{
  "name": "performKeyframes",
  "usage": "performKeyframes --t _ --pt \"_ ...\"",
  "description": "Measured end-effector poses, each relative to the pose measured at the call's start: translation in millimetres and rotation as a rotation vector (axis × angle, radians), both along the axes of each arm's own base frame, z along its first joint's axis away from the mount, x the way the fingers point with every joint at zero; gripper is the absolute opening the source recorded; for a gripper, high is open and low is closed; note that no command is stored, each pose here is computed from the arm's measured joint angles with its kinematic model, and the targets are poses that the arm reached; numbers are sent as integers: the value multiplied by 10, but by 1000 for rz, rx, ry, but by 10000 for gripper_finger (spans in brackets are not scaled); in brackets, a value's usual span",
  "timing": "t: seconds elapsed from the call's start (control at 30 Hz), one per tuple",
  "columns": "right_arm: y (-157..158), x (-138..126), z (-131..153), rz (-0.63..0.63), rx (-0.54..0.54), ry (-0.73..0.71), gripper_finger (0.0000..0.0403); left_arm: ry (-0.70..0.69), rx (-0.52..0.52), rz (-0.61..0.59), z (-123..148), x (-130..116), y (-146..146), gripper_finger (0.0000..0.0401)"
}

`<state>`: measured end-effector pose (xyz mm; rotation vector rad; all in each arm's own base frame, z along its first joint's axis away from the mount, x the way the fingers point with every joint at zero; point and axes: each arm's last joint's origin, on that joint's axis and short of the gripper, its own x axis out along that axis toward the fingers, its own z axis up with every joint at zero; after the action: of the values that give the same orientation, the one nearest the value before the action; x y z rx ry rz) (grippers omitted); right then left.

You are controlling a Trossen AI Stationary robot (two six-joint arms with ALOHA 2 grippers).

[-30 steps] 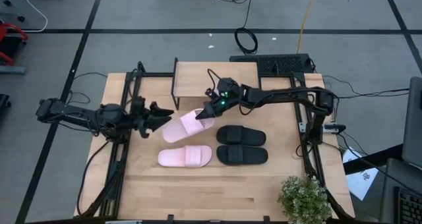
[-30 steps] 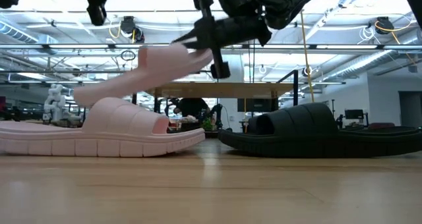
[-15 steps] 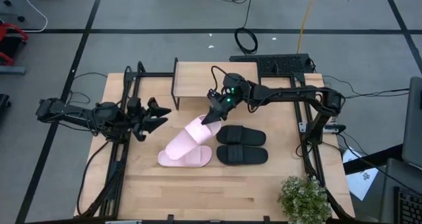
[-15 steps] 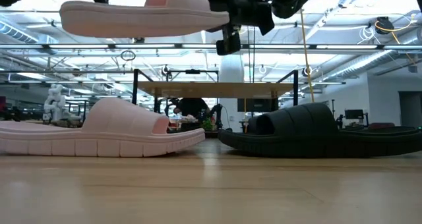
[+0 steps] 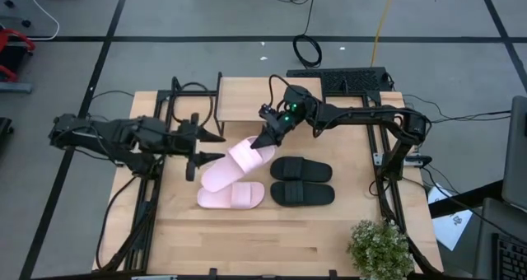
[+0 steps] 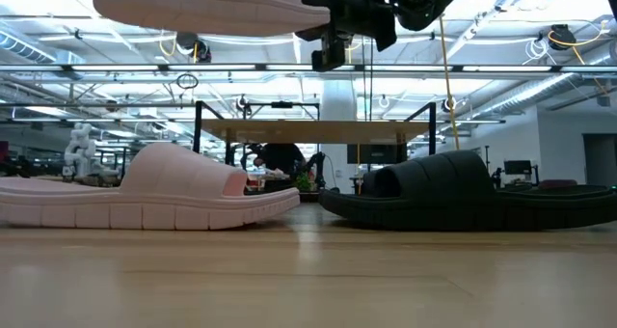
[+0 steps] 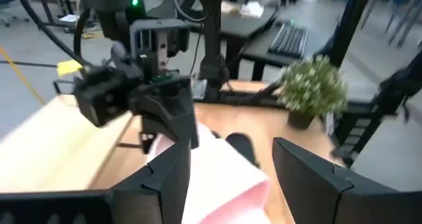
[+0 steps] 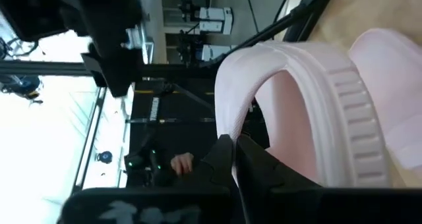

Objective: Pick and place slides into the shelf
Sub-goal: Put the top pink slides on the shelf

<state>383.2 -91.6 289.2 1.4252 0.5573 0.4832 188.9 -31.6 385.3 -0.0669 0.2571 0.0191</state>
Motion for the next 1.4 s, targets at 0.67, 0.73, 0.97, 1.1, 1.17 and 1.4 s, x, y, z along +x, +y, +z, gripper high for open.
performKeyframes --t 0.67,0.73,0.97,1.1,1.17,1.4 --pt "-79 -21 115 12 51 -60 0 374 430 -38 209 411 -264 209" --pt "-90 -25 118 13 51 -62 0 406 440 -48 179 418 -278 209" --pt "-110 -34 117 24 63 -52 0 434 479 -45 132 460 -297 209" --pt "-110 -35 122 23 66 -54 0 433 514 -45 137 461 -291 209" --pt "-110 -34 124 20 68 -53 0 415 538 -33 154 475 -290 209" --pt "-115 -31 132 -2 70 -59 0 433 580 -45 110 550 -293 209"
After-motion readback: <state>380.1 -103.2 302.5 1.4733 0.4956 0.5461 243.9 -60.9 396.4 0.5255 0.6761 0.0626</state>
